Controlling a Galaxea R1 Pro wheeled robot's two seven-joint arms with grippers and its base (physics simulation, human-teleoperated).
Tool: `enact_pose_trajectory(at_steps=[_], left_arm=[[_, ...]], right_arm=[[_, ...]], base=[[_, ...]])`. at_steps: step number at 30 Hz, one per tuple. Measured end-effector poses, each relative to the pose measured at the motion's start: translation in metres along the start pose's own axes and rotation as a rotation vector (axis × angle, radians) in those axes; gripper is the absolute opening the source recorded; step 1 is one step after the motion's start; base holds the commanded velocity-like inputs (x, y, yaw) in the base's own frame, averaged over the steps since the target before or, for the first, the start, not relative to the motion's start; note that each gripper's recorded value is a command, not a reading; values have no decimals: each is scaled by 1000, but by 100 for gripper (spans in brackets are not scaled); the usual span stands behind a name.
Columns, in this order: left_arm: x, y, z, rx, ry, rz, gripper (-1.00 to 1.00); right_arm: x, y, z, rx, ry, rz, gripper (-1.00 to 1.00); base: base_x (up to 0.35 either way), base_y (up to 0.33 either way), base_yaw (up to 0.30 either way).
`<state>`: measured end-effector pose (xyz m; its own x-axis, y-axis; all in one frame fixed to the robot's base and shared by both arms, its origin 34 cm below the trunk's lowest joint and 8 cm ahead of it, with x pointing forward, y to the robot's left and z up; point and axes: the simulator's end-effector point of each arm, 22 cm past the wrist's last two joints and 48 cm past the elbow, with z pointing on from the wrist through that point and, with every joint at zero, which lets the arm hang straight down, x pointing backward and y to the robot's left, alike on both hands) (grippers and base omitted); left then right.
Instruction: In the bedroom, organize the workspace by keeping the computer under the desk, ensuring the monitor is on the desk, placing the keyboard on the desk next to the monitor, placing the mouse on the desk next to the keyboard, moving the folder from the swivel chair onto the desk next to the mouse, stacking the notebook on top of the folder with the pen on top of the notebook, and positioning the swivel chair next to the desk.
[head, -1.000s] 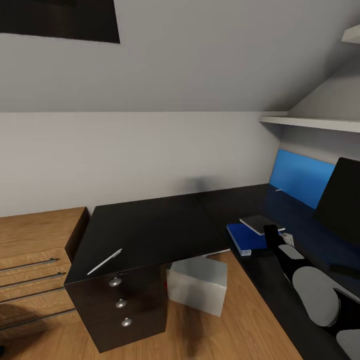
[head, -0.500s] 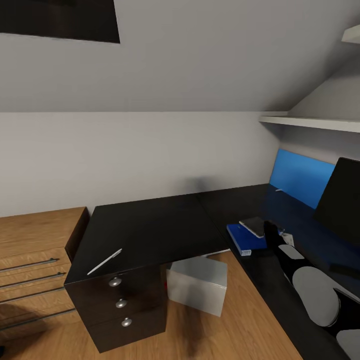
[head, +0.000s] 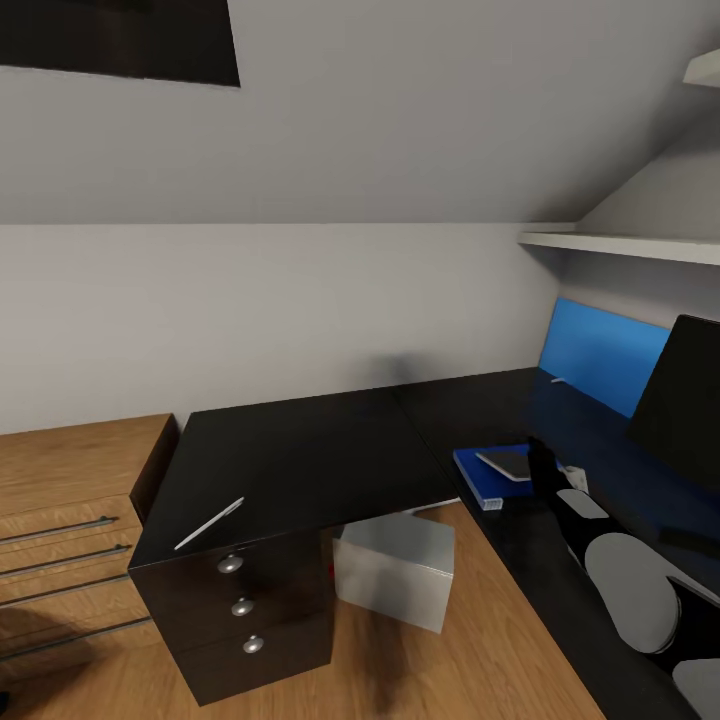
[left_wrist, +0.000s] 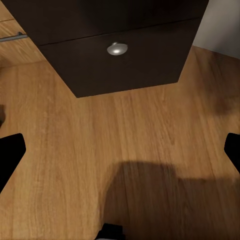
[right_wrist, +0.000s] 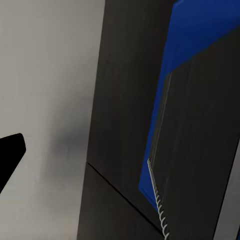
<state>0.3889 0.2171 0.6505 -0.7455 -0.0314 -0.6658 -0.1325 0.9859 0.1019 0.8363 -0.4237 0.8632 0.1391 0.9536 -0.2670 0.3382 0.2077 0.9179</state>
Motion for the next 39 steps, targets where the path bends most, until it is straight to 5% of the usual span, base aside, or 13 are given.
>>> enact_pose_trajectory(at_steps=[39], left_arm=[[0, -1, 0, 2, 1, 0, 100]], right_arm=[[1, -1, 0, 1, 2, 0, 100]], base=[[-53, 0, 0]])
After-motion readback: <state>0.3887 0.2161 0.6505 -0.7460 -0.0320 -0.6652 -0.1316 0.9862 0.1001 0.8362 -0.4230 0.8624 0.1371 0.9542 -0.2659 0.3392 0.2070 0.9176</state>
